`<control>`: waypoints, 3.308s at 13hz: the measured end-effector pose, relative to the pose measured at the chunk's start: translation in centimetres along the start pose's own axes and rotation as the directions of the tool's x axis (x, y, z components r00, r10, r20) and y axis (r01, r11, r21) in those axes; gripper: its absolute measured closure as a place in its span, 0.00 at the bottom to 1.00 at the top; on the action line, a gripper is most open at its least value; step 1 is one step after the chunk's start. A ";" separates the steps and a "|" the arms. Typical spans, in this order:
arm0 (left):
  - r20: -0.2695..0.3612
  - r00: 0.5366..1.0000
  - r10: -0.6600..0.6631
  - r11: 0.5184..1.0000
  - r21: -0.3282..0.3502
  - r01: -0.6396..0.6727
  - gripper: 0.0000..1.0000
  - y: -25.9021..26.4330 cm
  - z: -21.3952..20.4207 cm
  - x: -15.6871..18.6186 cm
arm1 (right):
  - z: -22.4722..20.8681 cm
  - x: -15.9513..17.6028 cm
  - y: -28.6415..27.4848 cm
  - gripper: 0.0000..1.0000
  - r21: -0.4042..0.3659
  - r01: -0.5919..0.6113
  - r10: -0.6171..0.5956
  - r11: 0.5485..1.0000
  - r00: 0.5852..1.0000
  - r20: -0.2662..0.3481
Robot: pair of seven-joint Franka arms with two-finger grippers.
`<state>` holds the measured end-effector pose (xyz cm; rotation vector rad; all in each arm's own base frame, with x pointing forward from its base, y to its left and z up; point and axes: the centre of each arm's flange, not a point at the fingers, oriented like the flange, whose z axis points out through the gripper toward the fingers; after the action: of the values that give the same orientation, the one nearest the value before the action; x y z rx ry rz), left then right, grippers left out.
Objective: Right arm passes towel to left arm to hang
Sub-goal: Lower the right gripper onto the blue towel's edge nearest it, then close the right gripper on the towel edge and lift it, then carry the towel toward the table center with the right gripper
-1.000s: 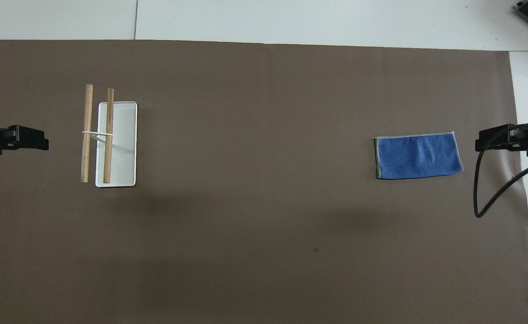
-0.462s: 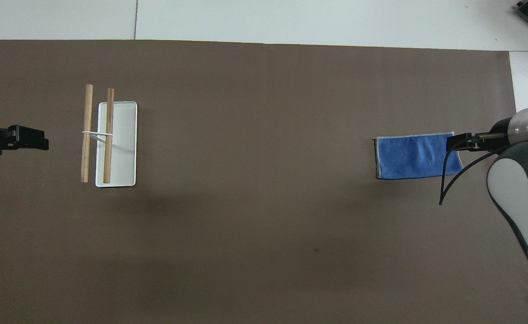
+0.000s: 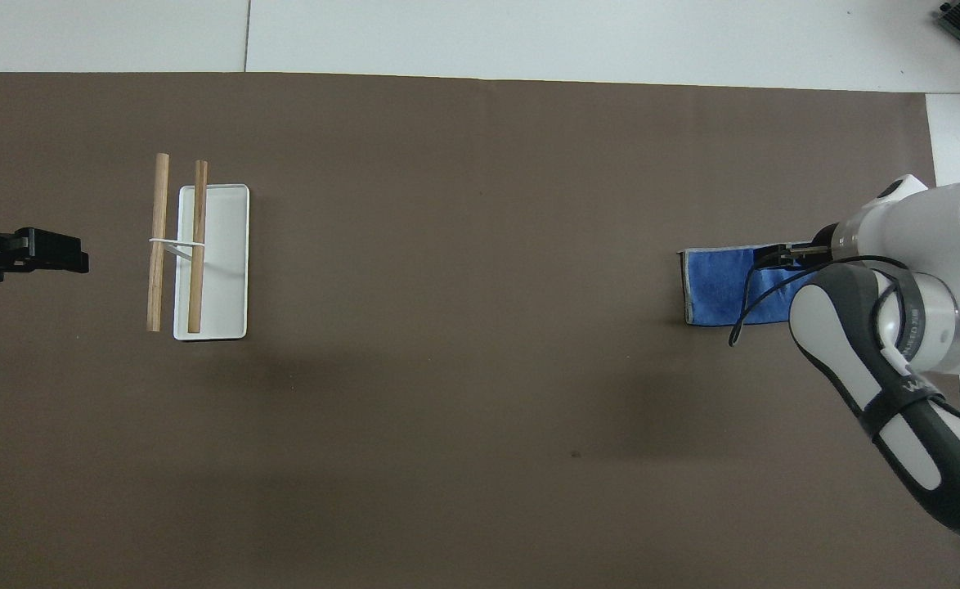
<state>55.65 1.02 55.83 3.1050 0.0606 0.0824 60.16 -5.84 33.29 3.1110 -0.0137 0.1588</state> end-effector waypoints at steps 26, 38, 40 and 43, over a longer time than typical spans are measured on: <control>0.000 1.000 0.000 1.000 0.000 0.000 0.00 0.0 0.0 0.0 | -1.3 0.4 -2.5 0.96 0.031 0.017 -0.015 0.999 0.998 -0.053; 0.000 1.000 0.000 1.000 0.000 0.000 0.00 0.0 0.0 0.0 | -16.1 -0.5 -11.5 0.96 0.477 -0.116 0.194 0.871 0.974 -0.118; 0.000 1.000 0.000 1.000 0.000 0.000 0.00 0.0 0.0 0.0 | -16.4 -0.6 -13.1 0.96 0.580 -0.161 0.252 0.798 0.965 -0.079; 0.000 1.000 0.000 1.000 0.000 0.000 0.00 0.0 0.0 0.0 | -16.9 -1.0 -16.4 0.96 0.674 -0.179 0.273 0.717 0.961 -0.035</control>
<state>55.65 1.02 55.83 3.1050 0.0610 0.0824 57.64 11.00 49.61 3.7994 -0.4408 0.4773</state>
